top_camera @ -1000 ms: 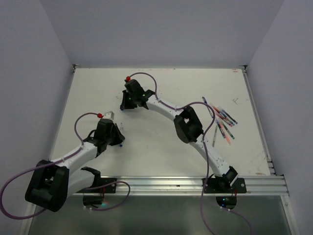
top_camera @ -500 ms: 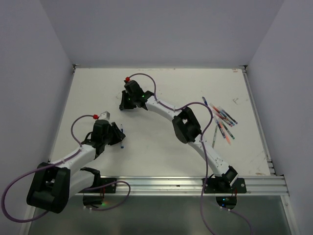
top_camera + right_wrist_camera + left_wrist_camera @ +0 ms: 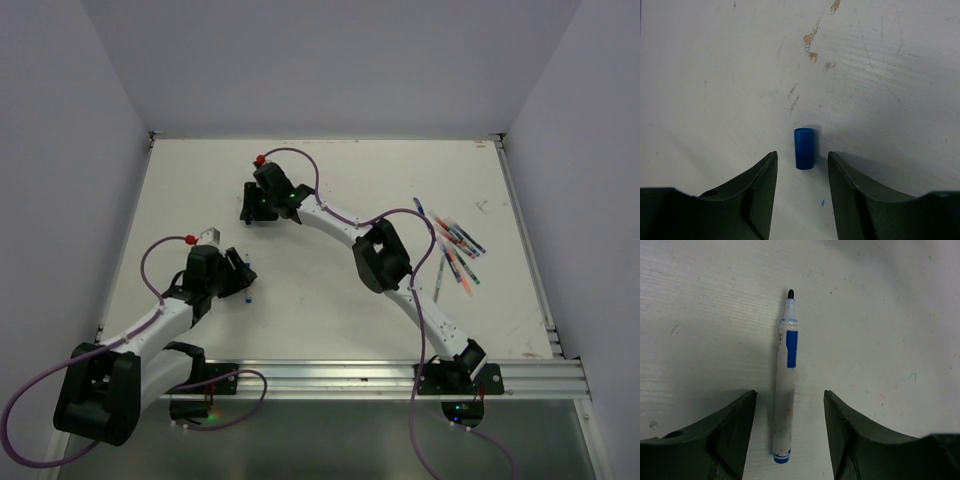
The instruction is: Open the pen caps
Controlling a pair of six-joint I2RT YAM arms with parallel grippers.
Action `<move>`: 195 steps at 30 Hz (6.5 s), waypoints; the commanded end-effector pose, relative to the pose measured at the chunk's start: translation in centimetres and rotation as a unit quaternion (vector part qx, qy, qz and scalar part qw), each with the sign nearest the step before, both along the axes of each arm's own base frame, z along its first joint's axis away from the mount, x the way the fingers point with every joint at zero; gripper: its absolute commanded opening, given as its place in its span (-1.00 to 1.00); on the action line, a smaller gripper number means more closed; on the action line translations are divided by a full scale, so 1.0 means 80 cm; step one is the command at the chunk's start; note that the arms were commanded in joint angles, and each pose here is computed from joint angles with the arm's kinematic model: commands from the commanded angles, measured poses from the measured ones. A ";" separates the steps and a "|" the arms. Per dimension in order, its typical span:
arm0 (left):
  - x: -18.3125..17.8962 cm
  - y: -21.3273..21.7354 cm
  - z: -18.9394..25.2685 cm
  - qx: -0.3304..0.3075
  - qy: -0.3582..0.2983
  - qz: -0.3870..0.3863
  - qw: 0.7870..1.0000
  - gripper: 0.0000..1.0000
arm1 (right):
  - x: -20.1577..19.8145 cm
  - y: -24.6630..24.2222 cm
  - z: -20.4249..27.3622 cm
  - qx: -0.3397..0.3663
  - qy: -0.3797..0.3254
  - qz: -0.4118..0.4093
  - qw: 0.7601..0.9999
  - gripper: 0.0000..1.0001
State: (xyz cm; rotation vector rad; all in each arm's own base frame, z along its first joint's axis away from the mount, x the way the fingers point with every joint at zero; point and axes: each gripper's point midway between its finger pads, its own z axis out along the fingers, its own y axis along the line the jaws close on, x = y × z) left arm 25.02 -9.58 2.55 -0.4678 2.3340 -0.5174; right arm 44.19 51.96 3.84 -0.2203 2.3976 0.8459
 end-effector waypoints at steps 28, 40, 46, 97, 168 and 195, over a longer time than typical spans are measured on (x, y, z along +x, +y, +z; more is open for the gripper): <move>0.019 -0.131 0.133 -0.013 -0.123 -0.130 0.984 0.35 | -0.088 -0.500 0.139 -0.159 0.045 -0.309 0.937 0.89; -0.028 -0.228 0.134 -0.046 -0.133 -0.234 0.962 0.36 | -0.031 -0.575 0.069 -0.216 0.081 -0.323 0.918 0.72; -0.035 -0.225 0.122 -0.033 -0.127 -0.235 0.963 0.36 | 0.013 -0.580 0.048 -0.241 0.066 -0.304 0.919 0.72; -0.035 -0.230 0.112 -0.017 -0.123 -0.256 0.959 0.30 | 0.061 -0.578 0.009 -0.195 0.082 -0.256 0.943 -1.00; -0.041 -0.234 0.166 -0.071 -0.189 -0.273 0.941 -1.00 | -0.154 -0.221 0.213 0.144 -0.052 -0.030 0.988 -1.00; -0.062 -0.161 0.134 -0.021 -0.176 -0.213 0.961 -1.00 | 0.027 -0.202 0.257 0.101 -0.099 -0.120 0.983 -1.00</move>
